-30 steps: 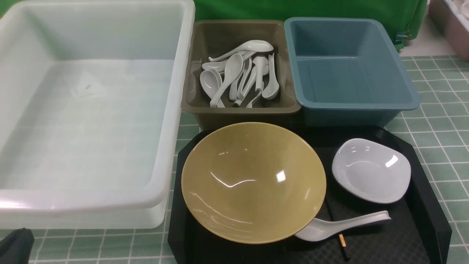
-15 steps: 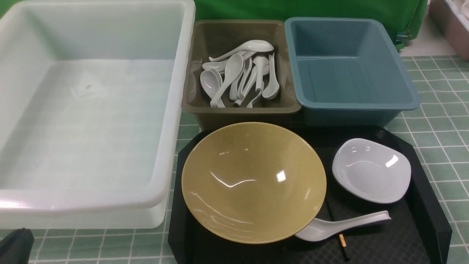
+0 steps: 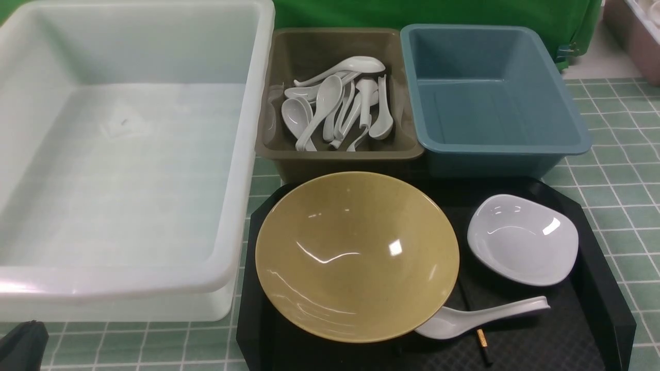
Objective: On blue table put chopsticks spoon bowls plates into blue grey white boxes.
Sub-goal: 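Grasp the large bowl on the tray by its rim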
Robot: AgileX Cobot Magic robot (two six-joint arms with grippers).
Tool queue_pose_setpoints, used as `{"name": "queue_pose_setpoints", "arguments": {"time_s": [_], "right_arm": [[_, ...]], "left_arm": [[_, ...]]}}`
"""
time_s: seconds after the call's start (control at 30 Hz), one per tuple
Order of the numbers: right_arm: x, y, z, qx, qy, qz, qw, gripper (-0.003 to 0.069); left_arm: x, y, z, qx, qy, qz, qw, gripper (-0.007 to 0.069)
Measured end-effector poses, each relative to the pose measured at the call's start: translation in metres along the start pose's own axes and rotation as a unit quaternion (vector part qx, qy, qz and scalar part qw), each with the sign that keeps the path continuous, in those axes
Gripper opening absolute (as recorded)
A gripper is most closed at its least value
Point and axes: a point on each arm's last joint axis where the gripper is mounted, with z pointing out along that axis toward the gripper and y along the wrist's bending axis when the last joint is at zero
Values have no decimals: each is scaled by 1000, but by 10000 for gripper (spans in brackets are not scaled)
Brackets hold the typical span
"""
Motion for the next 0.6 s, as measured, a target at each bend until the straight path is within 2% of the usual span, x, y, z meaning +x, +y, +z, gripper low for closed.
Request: {"name": "queue_pose_setpoints", "arguments": {"time_s": [0.33, 0.53, 0.6], "right_arm": [[-2, 0, 0, -2, -17, 0, 1000, 104], [-27, 4, -4, -21, -157, -1, 987, 111], [-39, 5, -9, -30, -228, -1, 973, 116]], "left_arm": [[-3, 0, 0, -2, -15, 2, 1000, 1], [-26, 3, -4, -16, -145, 2, 989, 1], [-40, 4, -9, -25, -224, 4, 974, 1]]}}
